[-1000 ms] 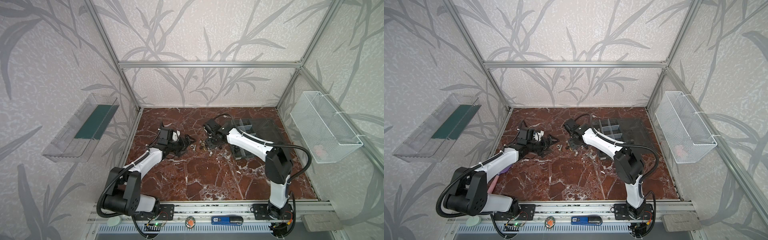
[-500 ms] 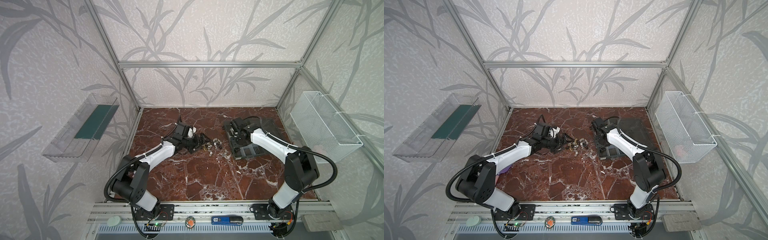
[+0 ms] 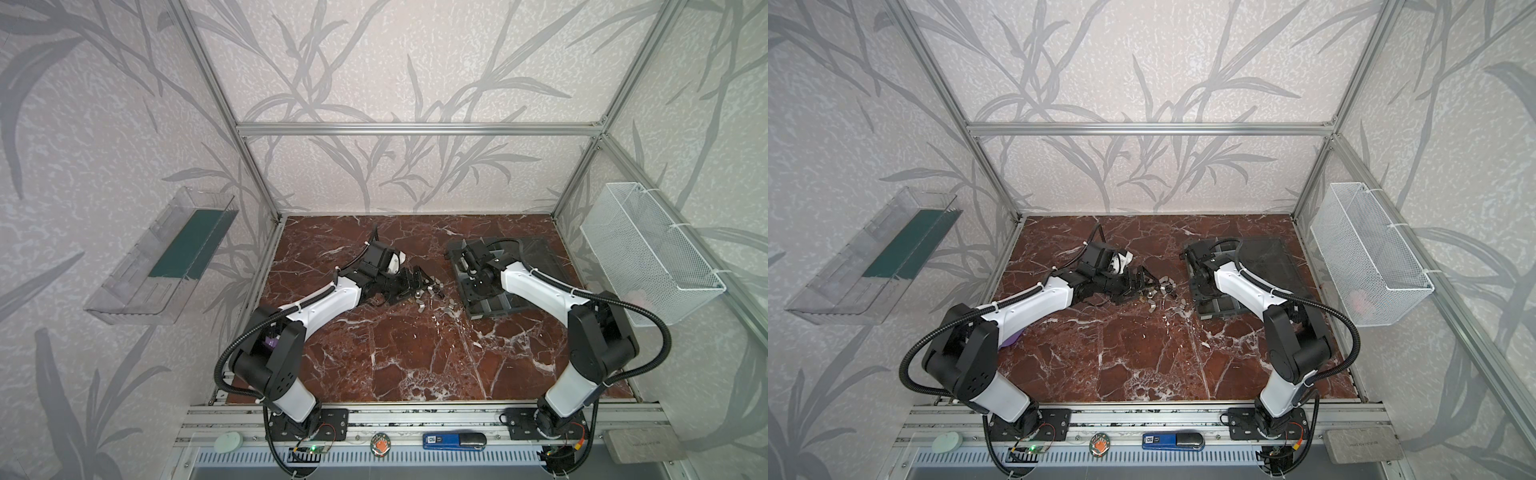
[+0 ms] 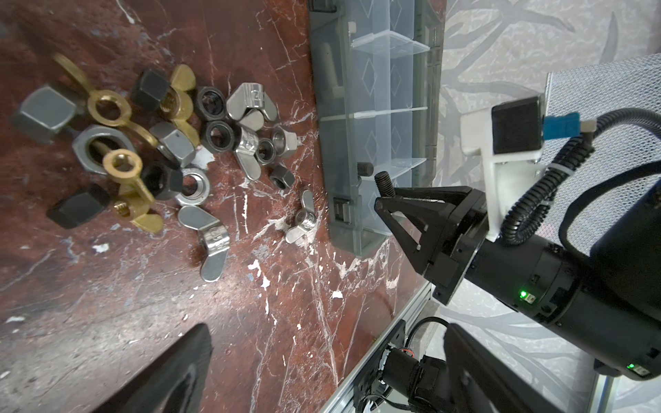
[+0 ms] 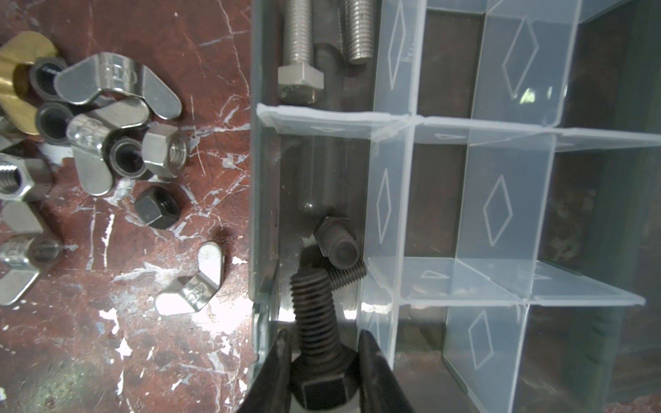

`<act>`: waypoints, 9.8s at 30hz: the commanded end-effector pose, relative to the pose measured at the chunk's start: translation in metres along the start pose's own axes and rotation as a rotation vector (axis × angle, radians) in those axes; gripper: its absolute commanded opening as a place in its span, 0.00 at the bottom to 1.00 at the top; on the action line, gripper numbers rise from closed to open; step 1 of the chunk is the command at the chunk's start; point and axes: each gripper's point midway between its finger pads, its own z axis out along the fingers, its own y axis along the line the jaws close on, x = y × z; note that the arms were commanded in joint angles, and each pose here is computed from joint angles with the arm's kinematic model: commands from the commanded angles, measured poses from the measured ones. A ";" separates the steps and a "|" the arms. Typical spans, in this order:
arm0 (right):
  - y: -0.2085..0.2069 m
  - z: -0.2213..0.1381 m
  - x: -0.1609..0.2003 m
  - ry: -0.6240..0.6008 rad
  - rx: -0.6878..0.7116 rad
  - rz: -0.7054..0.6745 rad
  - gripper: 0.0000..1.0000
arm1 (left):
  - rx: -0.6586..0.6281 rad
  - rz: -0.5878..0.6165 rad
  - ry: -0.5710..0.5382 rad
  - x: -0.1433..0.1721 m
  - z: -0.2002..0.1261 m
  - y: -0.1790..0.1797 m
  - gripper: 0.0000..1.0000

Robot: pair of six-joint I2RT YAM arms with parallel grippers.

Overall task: Sort the screws and nuts into containers
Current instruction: Place the screw into the container, then pick up the screw at the center of the table, then place the screw into the container, then pick up the nut from the center of the table.

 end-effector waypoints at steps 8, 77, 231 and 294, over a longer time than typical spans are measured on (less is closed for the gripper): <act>-0.001 0.006 0.009 0.028 -0.002 0.013 0.39 | -0.030 0.038 -0.007 0.000 -0.007 -0.001 0.99; 0.129 -0.061 -0.030 -0.209 -0.386 -0.045 0.60 | -0.671 0.050 0.102 -0.024 0.001 0.165 0.49; 0.085 0.050 -0.053 -0.046 -0.013 -0.052 0.46 | -0.286 0.222 -0.152 -0.017 -0.074 0.036 1.00; -0.020 -0.051 -0.101 -0.238 -0.062 0.166 0.12 | -0.095 0.213 -0.151 -0.063 -0.048 -0.029 1.00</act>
